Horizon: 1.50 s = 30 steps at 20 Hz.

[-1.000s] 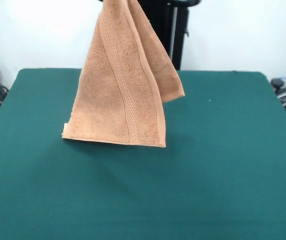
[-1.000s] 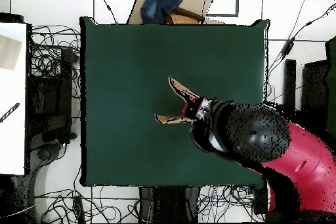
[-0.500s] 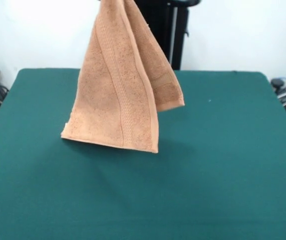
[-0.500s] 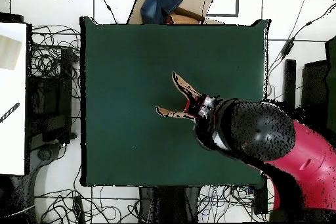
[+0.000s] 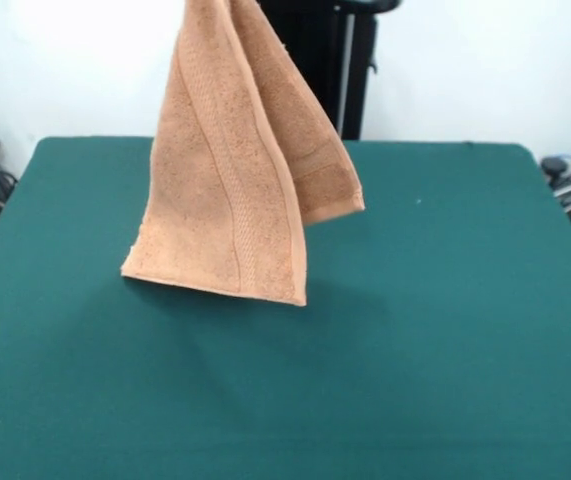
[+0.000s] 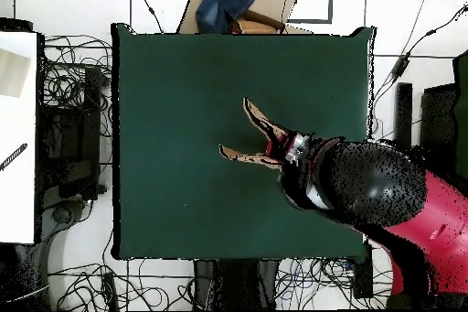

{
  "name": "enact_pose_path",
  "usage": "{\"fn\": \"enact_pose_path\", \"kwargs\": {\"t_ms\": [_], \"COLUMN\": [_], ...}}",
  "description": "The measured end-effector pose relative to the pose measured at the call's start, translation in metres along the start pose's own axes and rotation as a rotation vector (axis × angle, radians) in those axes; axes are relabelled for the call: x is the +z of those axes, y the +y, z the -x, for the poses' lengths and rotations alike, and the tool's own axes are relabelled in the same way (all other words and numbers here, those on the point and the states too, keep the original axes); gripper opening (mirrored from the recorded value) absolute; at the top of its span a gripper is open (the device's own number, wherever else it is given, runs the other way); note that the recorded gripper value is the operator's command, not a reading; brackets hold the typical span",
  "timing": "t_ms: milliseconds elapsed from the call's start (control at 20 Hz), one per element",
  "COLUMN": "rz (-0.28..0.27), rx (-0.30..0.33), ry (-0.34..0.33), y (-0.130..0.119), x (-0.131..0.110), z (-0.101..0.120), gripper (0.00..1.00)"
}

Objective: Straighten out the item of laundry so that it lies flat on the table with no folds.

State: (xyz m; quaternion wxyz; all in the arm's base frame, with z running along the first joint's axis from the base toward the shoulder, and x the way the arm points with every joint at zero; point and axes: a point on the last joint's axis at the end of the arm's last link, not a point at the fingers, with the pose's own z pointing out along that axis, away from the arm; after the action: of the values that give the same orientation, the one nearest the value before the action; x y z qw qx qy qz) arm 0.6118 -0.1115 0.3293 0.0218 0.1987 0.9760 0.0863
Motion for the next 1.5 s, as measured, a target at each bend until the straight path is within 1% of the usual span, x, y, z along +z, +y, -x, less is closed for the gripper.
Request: {"fn": "enact_pose_path", "kwargs": {"t_ms": [200, 650, 850, 1100, 1250, 1400, 1500], "rz": [0.003, -0.001, -0.001, -0.003, -0.005, -0.005, -0.004], "rx": [-0.015, -0.028, -0.041, -0.084, -0.127, -0.160, -0.189], "ry": [0.001, -0.004, -0.006, -0.029, -0.055, -0.075, -0.092], "y": [0.007, 0.013, 0.021, 0.046, 0.071, 0.090, 0.107], "x": [0.001, 0.001, 0.001, 0.005, 0.012, 0.018, 0.025], "z": [0.000, -0.002, -0.004, -0.007, -0.013, -0.019, -0.025], "gripper": [0.00, 0.00, 0.00, 0.00, 0.00, 0.00, 0.00]}}
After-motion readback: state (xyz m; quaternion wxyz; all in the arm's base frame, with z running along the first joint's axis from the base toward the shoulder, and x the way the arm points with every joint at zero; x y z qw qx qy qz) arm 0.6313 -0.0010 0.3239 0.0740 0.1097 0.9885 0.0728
